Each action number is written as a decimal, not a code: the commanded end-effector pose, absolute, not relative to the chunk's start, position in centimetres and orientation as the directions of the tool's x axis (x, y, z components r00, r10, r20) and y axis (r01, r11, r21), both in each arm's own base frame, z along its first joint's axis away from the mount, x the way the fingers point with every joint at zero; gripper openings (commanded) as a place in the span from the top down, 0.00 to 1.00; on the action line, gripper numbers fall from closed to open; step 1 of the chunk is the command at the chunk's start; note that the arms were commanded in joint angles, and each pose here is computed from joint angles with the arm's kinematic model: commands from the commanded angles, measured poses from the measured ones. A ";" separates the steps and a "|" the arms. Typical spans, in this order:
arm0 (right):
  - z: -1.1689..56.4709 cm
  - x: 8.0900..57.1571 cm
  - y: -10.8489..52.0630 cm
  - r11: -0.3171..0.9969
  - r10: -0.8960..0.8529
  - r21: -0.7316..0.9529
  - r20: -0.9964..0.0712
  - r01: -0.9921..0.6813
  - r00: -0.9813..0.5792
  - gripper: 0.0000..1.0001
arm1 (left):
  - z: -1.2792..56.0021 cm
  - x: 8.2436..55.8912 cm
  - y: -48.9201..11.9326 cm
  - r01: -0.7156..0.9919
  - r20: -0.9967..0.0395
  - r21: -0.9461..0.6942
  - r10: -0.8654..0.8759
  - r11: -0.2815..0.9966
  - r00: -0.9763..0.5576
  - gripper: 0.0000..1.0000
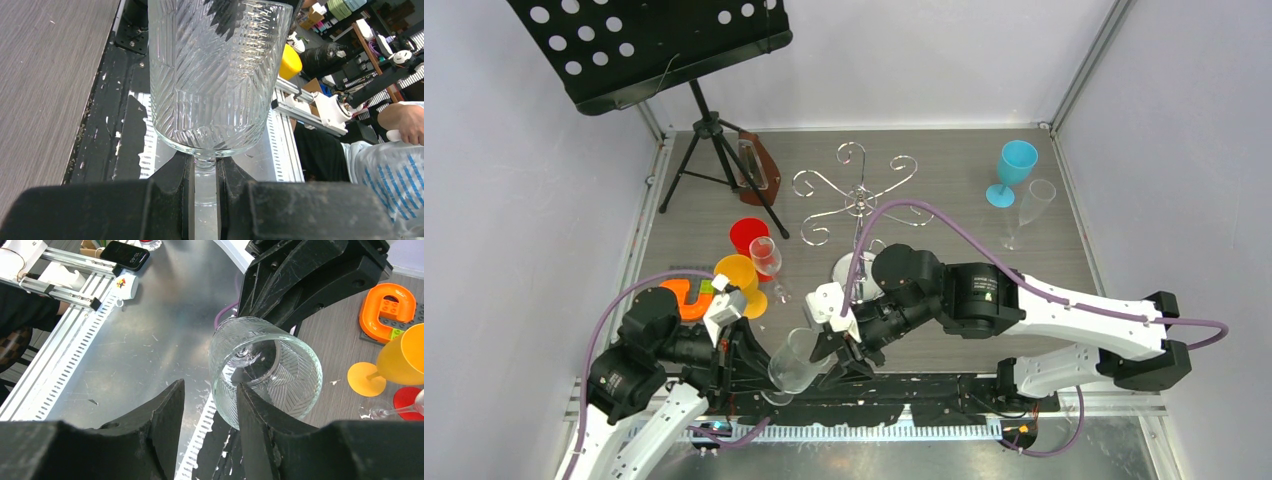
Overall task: Take the wine glass off the wine glass rack
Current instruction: Place the wine glass at the center of the board.
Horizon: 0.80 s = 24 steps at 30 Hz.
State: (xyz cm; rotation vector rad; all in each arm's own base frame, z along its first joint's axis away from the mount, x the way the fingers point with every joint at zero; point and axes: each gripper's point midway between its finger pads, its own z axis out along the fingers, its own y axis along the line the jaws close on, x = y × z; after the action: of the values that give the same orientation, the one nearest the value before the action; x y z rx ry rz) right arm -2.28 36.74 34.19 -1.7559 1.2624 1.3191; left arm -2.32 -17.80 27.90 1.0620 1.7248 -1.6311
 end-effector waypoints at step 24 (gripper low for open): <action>35.0 -3.2 37.9 -0.412 -0.312 0.122 -0.950 -0.903 0.015 0.94 | 29.1 -2.0 -17.8 0.870 -0.865 -0.491 0.147 -0.047 -0.480 0.71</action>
State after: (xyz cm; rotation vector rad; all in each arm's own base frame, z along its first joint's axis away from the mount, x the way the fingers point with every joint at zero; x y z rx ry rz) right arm -3.03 37.83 33.94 -1.7863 1.2496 1.3897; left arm -2.46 -17.75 27.79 1.0709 1.7255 -1.6332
